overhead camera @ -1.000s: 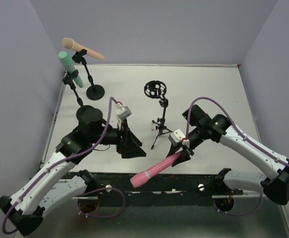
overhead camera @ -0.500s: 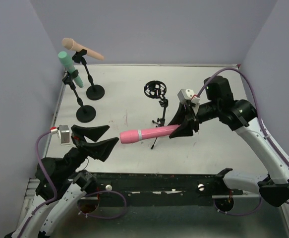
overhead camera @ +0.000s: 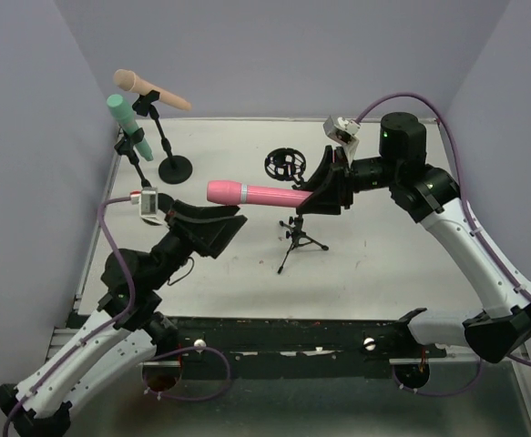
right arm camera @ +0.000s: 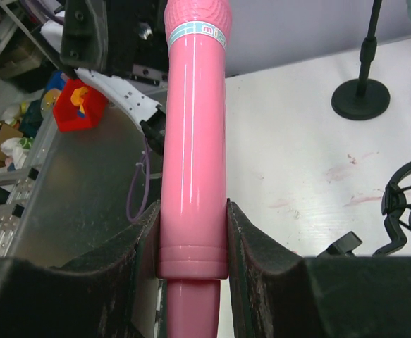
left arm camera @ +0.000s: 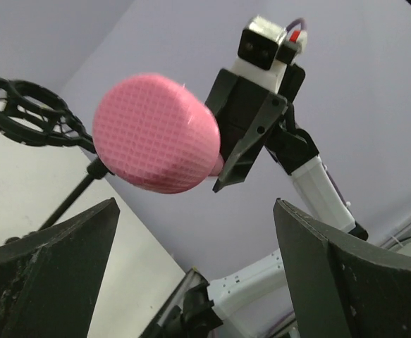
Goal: Attach the microphones to the stand
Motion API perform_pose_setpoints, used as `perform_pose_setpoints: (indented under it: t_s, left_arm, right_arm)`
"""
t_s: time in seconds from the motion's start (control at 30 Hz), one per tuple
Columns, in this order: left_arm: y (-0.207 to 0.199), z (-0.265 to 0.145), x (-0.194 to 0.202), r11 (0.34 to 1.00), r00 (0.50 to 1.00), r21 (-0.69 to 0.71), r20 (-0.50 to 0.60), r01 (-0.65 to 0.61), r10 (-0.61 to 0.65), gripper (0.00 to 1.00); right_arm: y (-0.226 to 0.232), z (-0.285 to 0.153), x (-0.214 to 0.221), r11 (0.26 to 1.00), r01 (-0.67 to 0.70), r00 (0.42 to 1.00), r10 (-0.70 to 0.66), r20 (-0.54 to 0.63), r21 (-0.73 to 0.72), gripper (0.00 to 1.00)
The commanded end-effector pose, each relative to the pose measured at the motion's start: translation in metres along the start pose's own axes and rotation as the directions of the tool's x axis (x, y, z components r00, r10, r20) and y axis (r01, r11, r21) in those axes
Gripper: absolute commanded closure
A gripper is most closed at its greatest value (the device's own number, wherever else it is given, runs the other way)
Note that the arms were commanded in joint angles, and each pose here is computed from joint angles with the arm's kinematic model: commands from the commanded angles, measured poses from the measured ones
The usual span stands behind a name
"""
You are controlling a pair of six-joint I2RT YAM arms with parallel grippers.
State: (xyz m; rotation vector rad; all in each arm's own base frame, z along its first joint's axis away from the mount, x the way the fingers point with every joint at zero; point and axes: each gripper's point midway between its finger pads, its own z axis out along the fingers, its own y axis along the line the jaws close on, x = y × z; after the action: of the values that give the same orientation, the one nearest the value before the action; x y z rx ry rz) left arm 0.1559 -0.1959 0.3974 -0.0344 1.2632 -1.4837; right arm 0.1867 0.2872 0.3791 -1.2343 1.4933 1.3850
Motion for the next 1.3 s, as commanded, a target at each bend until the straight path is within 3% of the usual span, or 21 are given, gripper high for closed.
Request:
perform_pose_setpoints:
  t_s: [0.0, 0.17, 0.3, 0.53, 0.77, 0.87, 1.03, 1.1, 1.27]
  left_arm:
    - [-0.032, 0.027, -0.010, 0.995, 0.997, 0.093, 0.063, 0.039, -0.045, 0.02]
    - [-0.008, 0.048, -0.018, 0.997, 0.975, -0.001, 0.209, 0.072, -0.070, 0.05]
    - [-0.011, 0.066, -0.021, 0.997, 0.963, 0.025, 0.257, 0.079, -0.083, 0.12]
    - [-0.008, 0.077, -0.022, 0.997, 0.964, -0.024, 0.256, 0.078, -0.069, 0.35]
    - [-0.011, 0.078, -0.018, 0.995, 0.969, -0.010, 0.231, 0.094, -0.090, 0.38]
    - [-0.011, 0.078, -0.019, 0.995, 0.967, -0.009, 0.235, 0.098, -0.093, 0.53]
    - [-0.012, 0.079, -0.019, 0.997, 0.969, -0.005, 0.235, 0.083, -0.080, 0.55]
    - [-0.012, 0.080, -0.019, 0.997, 0.970, -0.011, 0.232, 0.071, -0.066, 0.70]
    - [-0.015, 0.081, -0.022, 1.000, 0.976, -0.028, 0.219, 0.007, 0.000, 0.95]
  right_arm:
    - [0.007, 0.003, -0.022, 0.999, -0.010, 0.998, 0.013, 0.060, -0.051, 0.76]
    - [0.002, 0.006, -0.015, 0.997, -0.047, 0.997, 0.051, 0.063, -0.059, 0.76]
    - [-0.003, 0.008, -0.011, 0.997, -0.065, 0.996, 0.067, 0.063, -0.041, 0.76]
    - [-0.003, 0.006, -0.012, 0.998, -0.054, 0.996, 0.056, 0.069, -0.028, 0.75]
    - [-0.016, 0.009, -0.011, 0.996, -0.083, 0.994, 0.080, 0.080, 0.023, 0.75]
    - [-0.017, 0.010, -0.011, 0.996, -0.090, 0.992, 0.088, 0.085, 0.023, 0.75]
    - [-0.018, 0.011, -0.008, 0.995, -0.099, 0.992, 0.097, 0.084, 0.021, 0.75]
    - [-0.017, 0.011, -0.005, 0.994, -0.109, 0.991, 0.108, 0.083, 0.006, 0.75]
    - [-0.014, 0.012, 0.000, 0.993, -0.115, 0.990, 0.116, 0.079, -0.016, 0.70]
